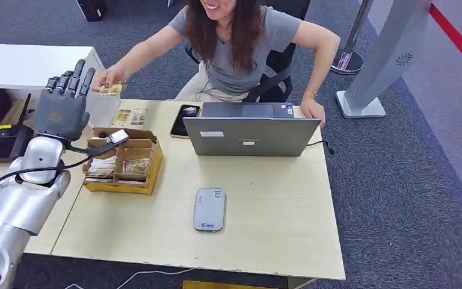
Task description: Pass the card to the sensor for recognition and then transmit it.
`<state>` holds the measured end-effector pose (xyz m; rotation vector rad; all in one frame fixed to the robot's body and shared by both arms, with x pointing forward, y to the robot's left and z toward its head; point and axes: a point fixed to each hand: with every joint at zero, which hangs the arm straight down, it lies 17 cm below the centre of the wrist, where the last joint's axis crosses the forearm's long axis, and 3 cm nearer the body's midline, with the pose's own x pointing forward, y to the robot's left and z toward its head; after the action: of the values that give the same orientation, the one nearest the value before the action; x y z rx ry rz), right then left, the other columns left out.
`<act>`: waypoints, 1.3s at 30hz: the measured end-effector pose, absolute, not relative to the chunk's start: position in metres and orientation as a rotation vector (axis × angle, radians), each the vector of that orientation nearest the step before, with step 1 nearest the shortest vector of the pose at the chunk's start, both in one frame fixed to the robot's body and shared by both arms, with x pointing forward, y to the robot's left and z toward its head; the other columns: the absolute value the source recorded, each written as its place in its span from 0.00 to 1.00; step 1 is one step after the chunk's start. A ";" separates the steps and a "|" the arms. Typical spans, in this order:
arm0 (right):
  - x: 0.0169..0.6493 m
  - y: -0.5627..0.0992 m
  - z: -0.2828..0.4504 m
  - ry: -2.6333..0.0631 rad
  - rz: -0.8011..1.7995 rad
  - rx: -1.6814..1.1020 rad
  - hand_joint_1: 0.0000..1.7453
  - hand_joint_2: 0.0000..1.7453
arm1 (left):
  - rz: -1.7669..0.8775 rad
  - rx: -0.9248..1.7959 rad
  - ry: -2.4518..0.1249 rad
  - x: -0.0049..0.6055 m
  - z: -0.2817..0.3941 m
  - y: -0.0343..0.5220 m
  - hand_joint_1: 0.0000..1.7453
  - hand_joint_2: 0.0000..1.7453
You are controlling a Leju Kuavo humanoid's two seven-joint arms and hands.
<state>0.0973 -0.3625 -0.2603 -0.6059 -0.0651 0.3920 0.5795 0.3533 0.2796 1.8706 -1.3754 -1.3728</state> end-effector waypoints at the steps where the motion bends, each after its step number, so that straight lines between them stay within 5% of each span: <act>1: 0.097 -0.362 -0.260 -0.066 0.392 -0.606 0.00 0.00 | -1.372 1.870 -1.376 0.579 0.279 0.353 0.00 1.00; 39: 0.083 -0.365 -0.261 -0.055 0.329 -0.618 0.00 0.00 | -1.208 1.579 -1.875 0.492 0.265 0.213 0.00 1.00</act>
<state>0.0834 -0.3654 -0.2610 -0.6178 -0.0546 0.3294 0.4915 0.2130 0.2654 1.5786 -1.8747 -1.2079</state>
